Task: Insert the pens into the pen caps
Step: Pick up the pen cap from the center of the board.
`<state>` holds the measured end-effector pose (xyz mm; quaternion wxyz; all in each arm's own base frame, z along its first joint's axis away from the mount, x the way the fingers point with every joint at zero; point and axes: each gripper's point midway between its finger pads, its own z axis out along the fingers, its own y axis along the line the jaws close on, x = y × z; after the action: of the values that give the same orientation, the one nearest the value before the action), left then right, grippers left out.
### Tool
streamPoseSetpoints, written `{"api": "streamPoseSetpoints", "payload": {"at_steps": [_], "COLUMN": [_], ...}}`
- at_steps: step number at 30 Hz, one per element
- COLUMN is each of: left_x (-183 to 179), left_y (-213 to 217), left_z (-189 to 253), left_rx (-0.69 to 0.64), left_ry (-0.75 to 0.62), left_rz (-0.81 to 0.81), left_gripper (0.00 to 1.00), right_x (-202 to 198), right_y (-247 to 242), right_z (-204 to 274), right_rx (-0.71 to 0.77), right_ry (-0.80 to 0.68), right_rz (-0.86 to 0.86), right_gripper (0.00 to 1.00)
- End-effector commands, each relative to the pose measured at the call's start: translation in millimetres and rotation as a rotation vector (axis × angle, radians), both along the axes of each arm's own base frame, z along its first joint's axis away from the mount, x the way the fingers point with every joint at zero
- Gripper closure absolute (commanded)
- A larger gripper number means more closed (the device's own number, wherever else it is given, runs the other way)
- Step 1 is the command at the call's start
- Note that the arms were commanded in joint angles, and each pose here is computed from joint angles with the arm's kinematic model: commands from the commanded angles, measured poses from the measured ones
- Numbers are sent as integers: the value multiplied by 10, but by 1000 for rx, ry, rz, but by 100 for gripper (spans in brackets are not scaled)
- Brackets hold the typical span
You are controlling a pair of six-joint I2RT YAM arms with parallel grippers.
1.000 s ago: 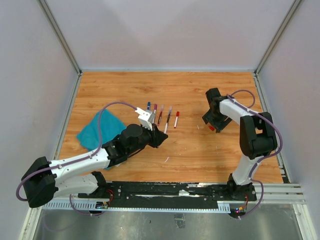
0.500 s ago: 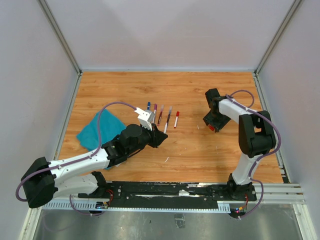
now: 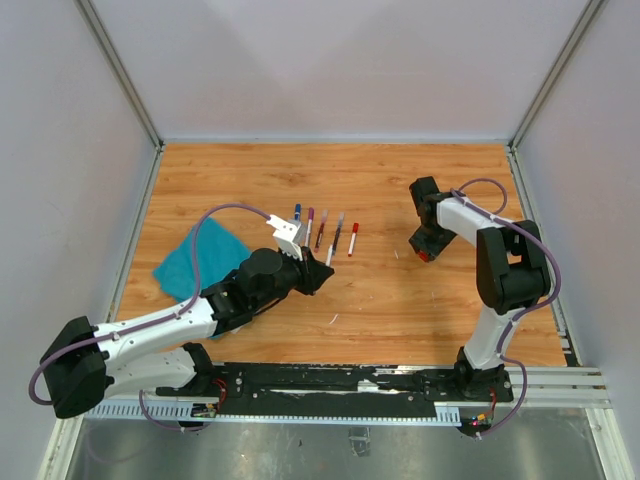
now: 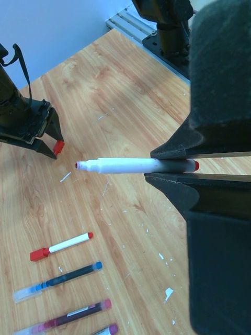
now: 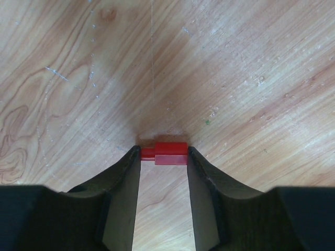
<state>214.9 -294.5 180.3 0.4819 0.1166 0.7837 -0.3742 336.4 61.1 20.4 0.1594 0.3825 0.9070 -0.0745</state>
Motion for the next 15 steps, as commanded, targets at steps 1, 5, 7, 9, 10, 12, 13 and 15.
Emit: {"api": "streamPoseSetpoints", "payload": {"at_steps": [1,5,7,9,10,12,13,15], "left_x": [11,28,69,99,115,142,153,168], "left_y": [26,78,154,249,307,421,471,555], "left_z": [62,97,174,275,327,428,463,520], "left_rx": [-6,13,39,51,56,64,67,76], "left_ry": [-23,-24,-39,-64,-79,-105,-113,-127], "left_rz": [9,31,65,101,123,167,187,217], "left_gripper": [100,99,100,99,99,99,99,99], "right_x": [-5,51,96,139,139,173,165,150], "right_y": [-15,94,186,277,315,394,436,543], "right_z": [10,162,282,411,462,649,712,844], "right_rx": [-32,21,63,102,117,140,155,196], "right_ry": [9,-25,-70,-132,-159,-264,-309,-406], "right_rz": [38,169,241,331,372,454,494,582], "right_gripper": [66,78,81,84,85,88,89,90]}}
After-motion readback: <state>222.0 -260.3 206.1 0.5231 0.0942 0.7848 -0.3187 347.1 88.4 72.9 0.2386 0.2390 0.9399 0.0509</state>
